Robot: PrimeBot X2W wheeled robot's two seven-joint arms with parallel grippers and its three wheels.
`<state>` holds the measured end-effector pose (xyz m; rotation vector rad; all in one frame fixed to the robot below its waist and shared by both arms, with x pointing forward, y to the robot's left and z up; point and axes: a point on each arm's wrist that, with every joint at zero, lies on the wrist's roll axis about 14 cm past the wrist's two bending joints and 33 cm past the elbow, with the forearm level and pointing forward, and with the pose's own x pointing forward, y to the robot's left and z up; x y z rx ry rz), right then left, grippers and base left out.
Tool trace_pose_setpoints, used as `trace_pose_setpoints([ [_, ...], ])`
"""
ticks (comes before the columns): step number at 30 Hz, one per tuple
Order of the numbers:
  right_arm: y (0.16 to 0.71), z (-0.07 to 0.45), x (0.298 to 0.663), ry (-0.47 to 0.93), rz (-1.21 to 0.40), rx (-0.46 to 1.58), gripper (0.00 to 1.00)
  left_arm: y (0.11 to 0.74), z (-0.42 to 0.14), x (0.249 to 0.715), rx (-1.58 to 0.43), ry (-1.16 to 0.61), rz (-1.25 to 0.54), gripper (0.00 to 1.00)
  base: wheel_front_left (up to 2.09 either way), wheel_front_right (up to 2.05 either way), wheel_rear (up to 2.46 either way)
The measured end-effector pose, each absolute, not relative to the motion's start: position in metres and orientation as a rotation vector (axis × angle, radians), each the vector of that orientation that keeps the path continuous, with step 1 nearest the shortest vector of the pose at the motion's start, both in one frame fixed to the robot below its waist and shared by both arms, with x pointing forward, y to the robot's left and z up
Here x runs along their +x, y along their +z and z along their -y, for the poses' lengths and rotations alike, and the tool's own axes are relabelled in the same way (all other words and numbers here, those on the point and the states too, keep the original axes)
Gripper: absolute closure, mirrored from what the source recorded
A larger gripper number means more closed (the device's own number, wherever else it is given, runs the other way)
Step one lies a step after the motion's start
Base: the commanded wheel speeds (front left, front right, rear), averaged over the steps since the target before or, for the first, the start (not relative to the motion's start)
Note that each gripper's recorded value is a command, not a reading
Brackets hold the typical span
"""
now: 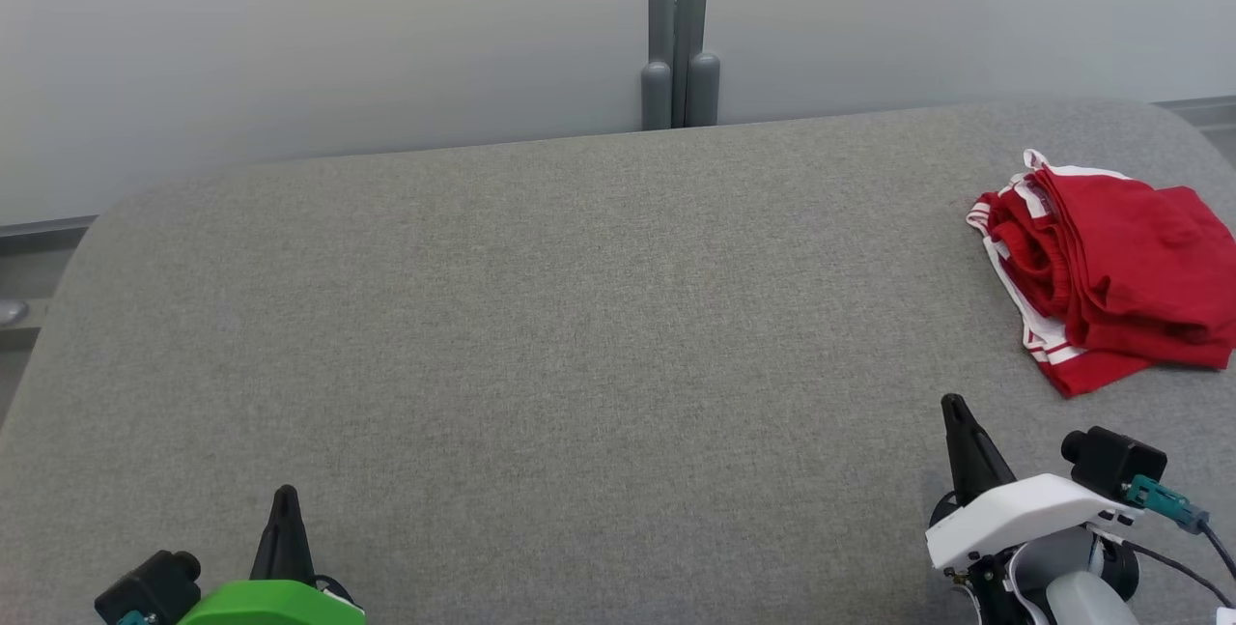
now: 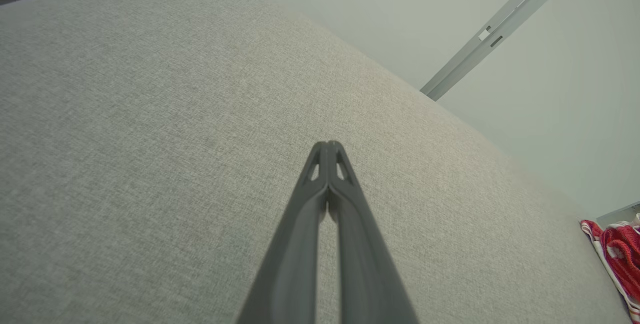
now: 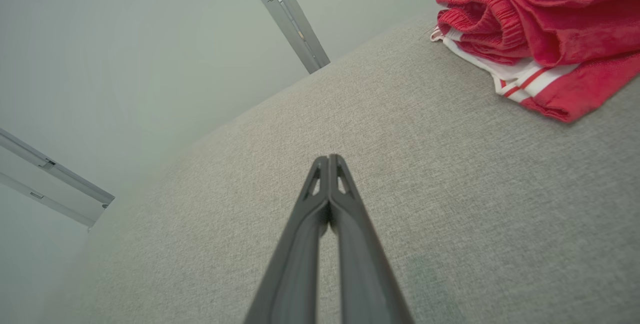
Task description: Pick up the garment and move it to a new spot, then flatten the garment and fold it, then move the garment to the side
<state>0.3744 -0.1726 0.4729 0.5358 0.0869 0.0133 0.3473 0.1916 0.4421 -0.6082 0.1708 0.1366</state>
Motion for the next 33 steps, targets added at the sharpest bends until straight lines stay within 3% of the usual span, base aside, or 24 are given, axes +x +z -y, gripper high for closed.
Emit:
trace_pose_setpoints([
  [33, 0.483, 0.183, 0.377, -0.034, -0.072, 0.978, 1.0, 0.459, -0.198, 0.358, -1.03, 0.138, -0.133, 1.0, 0.0, 0.0, 0.0],
])
